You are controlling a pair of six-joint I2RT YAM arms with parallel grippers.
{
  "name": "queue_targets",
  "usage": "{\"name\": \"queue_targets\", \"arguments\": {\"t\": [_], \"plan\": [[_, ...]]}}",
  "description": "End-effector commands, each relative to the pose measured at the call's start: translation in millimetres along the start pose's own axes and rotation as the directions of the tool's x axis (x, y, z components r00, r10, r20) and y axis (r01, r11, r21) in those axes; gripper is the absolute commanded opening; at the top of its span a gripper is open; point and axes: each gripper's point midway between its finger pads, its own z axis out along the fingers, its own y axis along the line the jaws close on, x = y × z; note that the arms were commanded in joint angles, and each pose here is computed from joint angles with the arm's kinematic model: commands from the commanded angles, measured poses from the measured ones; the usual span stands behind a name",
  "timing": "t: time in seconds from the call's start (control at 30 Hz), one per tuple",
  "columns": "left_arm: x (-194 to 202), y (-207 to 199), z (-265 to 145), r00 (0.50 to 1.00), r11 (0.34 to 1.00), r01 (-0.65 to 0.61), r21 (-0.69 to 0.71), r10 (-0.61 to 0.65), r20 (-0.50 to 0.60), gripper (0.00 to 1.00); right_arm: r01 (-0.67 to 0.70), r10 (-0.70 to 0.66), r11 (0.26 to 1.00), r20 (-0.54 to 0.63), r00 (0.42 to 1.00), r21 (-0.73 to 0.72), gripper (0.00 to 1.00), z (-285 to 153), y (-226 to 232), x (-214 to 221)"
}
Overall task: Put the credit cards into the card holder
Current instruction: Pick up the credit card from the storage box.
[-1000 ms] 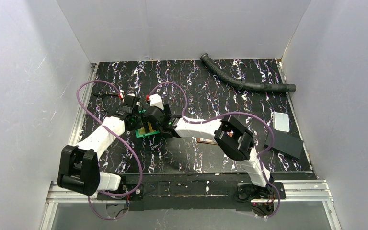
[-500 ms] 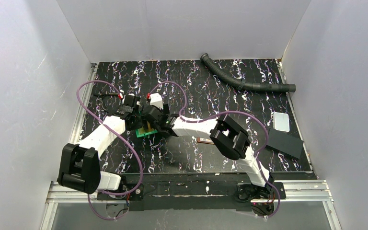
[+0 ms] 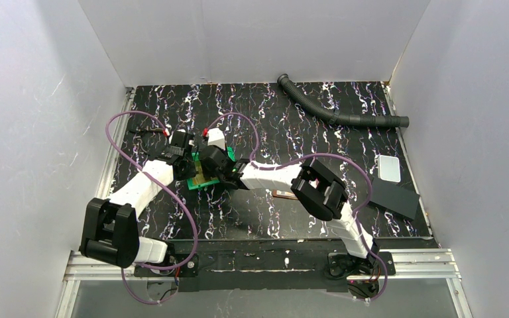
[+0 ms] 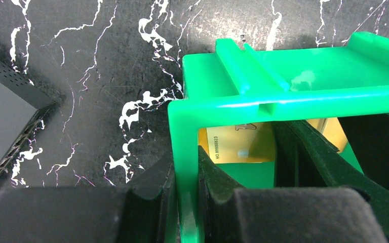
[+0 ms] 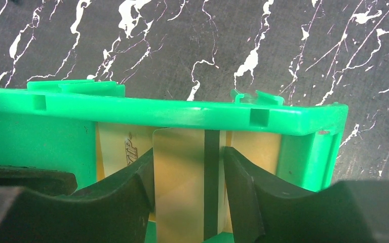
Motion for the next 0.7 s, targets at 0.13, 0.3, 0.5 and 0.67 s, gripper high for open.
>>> {"name": "queue_targets", "arguments": {"t": [0.13, 0.3, 0.5, 0.67], "plan": [[-5.2, 2.8, -6.6, 0.999, 0.998, -0.050, -0.026, 0.050, -0.002, 0.00, 0.098, -0.085, 0.988, -0.105, 0.991, 0.122, 0.33, 3.0, -55.8, 35.1], [-3.1, 4.5, -5.3, 0.998, 0.998, -0.055, -0.037, 0.055, -0.017, 0.00, 0.104, -0.093, 0.990, -0.115, 0.989, 0.092, 0.14, 0.1, -51.6, 31.9], [-2.5, 4.3, -3.3, 0.996, 0.996, -0.079, -0.045, 0.077, -0.043, 0.00, 0.110, -0.108, 0.994, -0.089, 0.990, 0.022, 0.11, -12.3, -35.8, 7.5], [0.9, 3.5, -1.0, 0.993, 0.994, -0.095, -0.047, 0.091, -0.078, 0.00, 0.107, -0.109, 0.993, -0.047, 0.993, -0.050, 0.01, -20.6, -20.8, -15.2]]}}
